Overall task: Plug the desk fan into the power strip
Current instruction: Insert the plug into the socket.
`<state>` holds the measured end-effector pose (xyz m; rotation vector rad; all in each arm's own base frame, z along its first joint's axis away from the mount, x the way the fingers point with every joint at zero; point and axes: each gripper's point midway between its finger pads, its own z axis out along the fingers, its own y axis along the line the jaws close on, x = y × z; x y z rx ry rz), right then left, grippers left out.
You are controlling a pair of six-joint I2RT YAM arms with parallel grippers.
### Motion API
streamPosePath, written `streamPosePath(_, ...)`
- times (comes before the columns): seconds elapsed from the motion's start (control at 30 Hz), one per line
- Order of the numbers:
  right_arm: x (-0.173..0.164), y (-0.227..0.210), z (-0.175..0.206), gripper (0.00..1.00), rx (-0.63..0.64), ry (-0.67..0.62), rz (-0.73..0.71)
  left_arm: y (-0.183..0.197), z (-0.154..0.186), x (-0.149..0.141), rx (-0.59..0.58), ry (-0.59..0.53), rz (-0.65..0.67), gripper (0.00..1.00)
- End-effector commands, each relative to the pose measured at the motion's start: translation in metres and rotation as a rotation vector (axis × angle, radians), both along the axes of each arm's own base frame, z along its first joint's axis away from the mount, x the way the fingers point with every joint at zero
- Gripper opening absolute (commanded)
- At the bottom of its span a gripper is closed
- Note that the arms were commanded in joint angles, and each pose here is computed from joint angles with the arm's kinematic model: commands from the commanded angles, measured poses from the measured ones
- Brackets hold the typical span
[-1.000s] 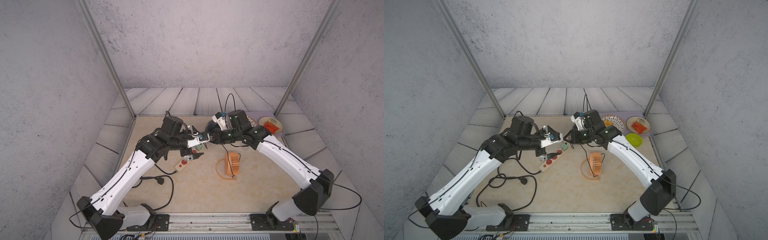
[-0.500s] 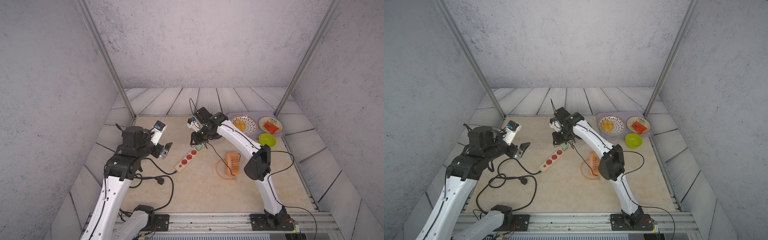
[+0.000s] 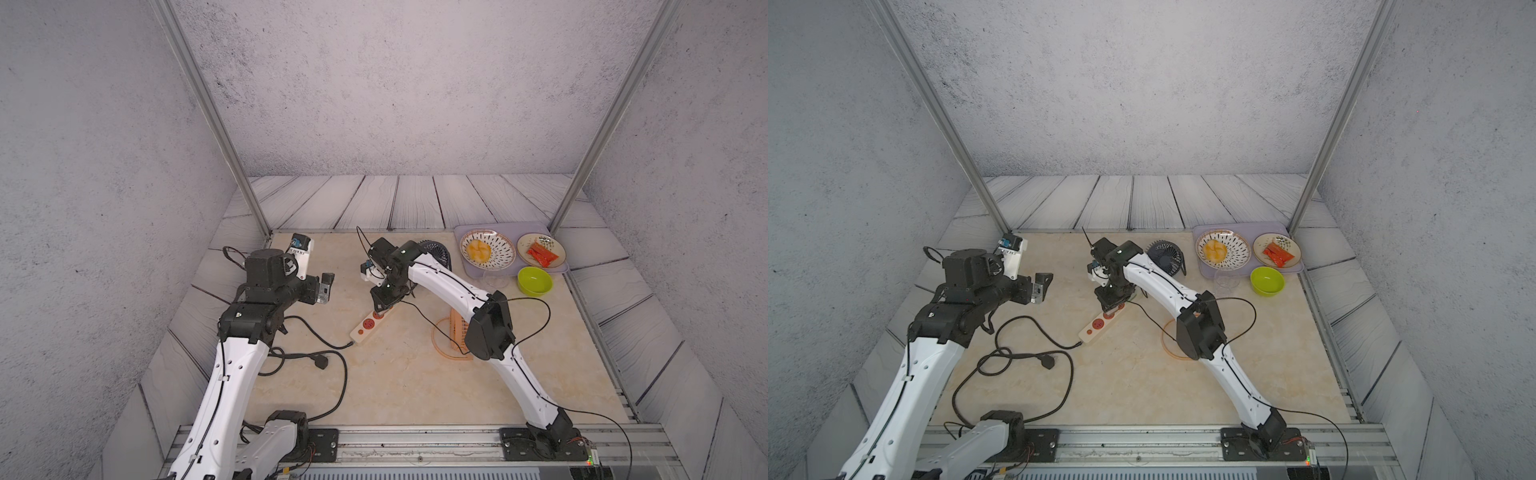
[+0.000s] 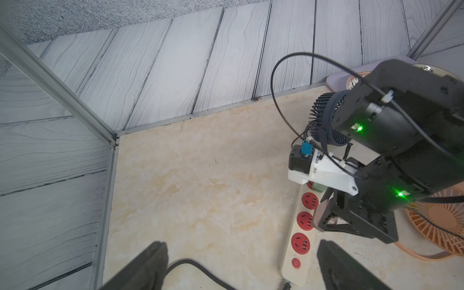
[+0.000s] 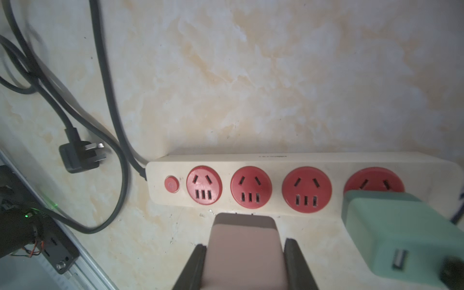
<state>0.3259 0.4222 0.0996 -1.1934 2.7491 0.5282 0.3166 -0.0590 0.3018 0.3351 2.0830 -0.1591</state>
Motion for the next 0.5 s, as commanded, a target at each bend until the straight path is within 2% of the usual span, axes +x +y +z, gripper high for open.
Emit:
streamPosePath(0.0,-0.003,0.003,-0.011,0.0,-0.03,-0.007,0.038,0.0,0.0,0.002,-0.034,-0.004,0.007,1.0)
streamPosePath(0.3,0.008,-0.007,-0.019,0.0,-0.101,-0.087,0.077,0.0,-0.008,0.003,-0.046,0.011,0.005,1.0)
streamPosePath(0.47,0.001,-0.001,-0.021,0.0,-0.076,-0.051,0.085,0.0,-0.008,0.003,-0.054,0.013,0.006,0.99)
